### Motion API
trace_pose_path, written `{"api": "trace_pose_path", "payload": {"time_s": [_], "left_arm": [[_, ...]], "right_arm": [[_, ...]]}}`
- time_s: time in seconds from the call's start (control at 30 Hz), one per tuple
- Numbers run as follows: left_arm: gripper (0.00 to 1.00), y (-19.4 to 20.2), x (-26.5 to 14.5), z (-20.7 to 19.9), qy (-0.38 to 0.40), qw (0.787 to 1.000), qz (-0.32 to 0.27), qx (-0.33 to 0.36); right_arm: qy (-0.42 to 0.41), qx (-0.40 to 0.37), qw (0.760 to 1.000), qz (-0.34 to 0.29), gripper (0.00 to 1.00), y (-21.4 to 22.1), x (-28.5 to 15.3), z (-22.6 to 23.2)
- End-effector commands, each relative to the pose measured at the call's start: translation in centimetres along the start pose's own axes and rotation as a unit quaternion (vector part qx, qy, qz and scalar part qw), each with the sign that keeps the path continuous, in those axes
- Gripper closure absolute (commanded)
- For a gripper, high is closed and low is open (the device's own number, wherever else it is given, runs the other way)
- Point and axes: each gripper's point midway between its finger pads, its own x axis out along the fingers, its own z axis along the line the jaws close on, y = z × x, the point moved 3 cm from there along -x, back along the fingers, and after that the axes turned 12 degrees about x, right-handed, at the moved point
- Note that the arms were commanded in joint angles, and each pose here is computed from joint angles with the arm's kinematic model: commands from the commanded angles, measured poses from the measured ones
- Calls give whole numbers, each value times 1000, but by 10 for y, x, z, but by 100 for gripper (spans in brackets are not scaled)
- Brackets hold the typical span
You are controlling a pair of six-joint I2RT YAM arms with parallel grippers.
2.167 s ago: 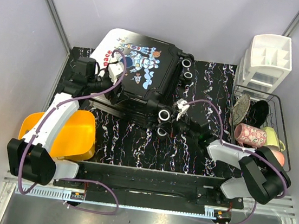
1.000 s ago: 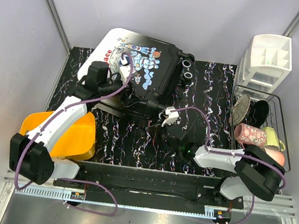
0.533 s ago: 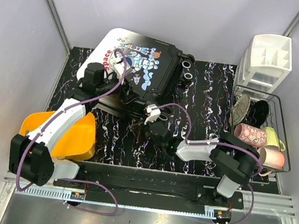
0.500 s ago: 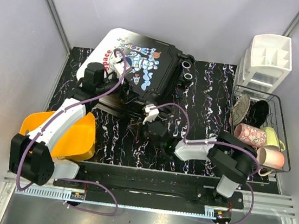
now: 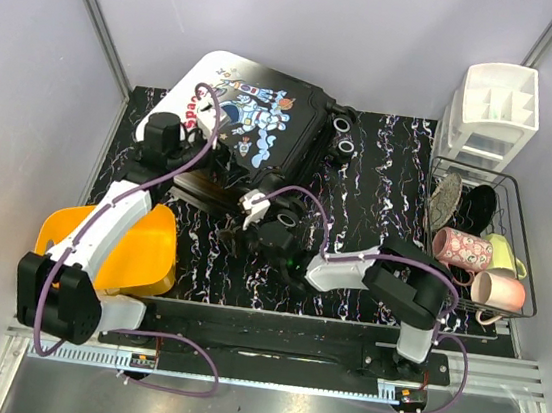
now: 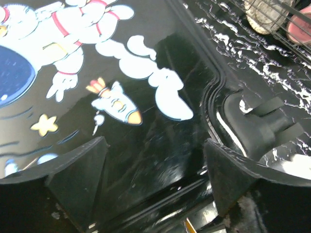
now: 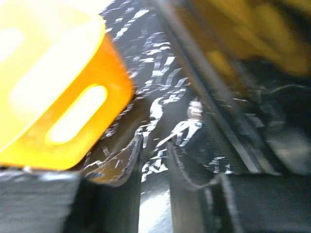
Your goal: Open, take out, and arrange the luggage
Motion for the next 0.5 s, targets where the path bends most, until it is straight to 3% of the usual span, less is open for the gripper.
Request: {"api": "trace_pose_path", "payload": {"time_s": [0.0, 0.03, 0.07, 0.17, 0.3, 0.47], "left_arm": [[8, 25, -28, 2, -10, 993, 92, -75], [1, 26, -36, 2, -10, 992, 105, -70], [1, 22, -42, 6, -15, 992, 106, -69], [1, 13, -64, 26, -43, 990, 96, -90], [1, 15, -99, 71, -103, 981, 95, -131], [1, 25, -122, 107, -138, 970, 112, -167]], "right_arm": [[-185, -46, 981, -31, 60, -49, -34, 91], [-186, -65, 980, -8, 52, -46, -41, 89], [-198, -73, 978, -9, 42, -59, -54, 98], [-198, -103, 974, 28, 25, -69, -78, 101], [-174, -139, 974, 48, 15, -92, -99, 92], [-82, -118, 987, 76, 11, -139, -108, 24]]}}
